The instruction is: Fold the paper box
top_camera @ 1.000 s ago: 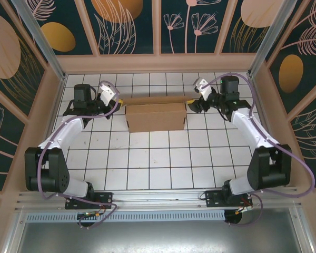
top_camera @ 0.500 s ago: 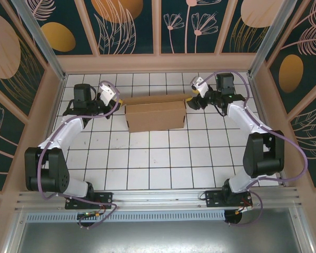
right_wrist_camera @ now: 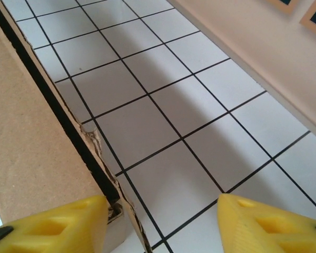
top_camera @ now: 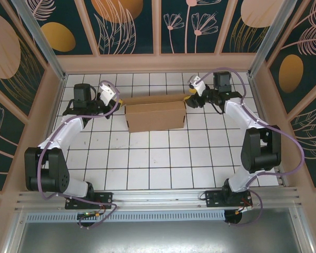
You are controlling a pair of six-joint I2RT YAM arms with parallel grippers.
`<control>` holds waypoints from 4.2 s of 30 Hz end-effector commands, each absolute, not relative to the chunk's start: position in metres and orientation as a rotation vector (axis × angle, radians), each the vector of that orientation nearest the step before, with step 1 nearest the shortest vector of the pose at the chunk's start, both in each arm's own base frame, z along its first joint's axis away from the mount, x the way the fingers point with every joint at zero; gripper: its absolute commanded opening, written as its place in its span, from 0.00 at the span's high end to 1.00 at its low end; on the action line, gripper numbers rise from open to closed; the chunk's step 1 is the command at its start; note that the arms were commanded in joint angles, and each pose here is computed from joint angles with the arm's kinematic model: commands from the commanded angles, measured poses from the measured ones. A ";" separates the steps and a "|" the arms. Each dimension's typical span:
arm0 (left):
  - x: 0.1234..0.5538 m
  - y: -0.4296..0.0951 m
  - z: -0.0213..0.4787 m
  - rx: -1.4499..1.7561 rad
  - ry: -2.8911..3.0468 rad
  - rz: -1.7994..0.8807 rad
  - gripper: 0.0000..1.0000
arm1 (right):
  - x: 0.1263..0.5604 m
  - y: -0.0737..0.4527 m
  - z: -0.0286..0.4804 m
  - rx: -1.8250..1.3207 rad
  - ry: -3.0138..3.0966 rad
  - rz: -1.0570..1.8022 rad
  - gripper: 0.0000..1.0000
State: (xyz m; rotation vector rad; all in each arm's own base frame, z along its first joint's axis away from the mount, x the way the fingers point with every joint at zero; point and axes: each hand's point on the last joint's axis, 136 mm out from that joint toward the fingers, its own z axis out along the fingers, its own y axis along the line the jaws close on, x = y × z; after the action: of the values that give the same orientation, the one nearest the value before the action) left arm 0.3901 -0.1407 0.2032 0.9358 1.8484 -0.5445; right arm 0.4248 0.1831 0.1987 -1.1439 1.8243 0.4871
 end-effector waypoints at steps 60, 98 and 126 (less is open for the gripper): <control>0.369 -0.166 0.217 0.178 2.104 -0.826 1.00 | 0.385 0.216 0.212 -0.285 2.206 0.569 1.00; 0.331 -0.156 0.188 0.082 2.089 -0.724 1.00 | 0.339 0.210 0.200 -0.109 2.118 0.533 1.00; 0.310 -0.145 0.165 0.025 2.070 -0.710 1.00 | 0.318 0.206 0.164 -0.025 2.159 0.558 1.00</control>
State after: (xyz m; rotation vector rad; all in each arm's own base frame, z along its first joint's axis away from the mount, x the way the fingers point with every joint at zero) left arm 0.3261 -0.1440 0.1983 0.0070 1.9692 -0.7271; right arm 0.3352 0.2051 0.1962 0.0240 2.0812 0.5778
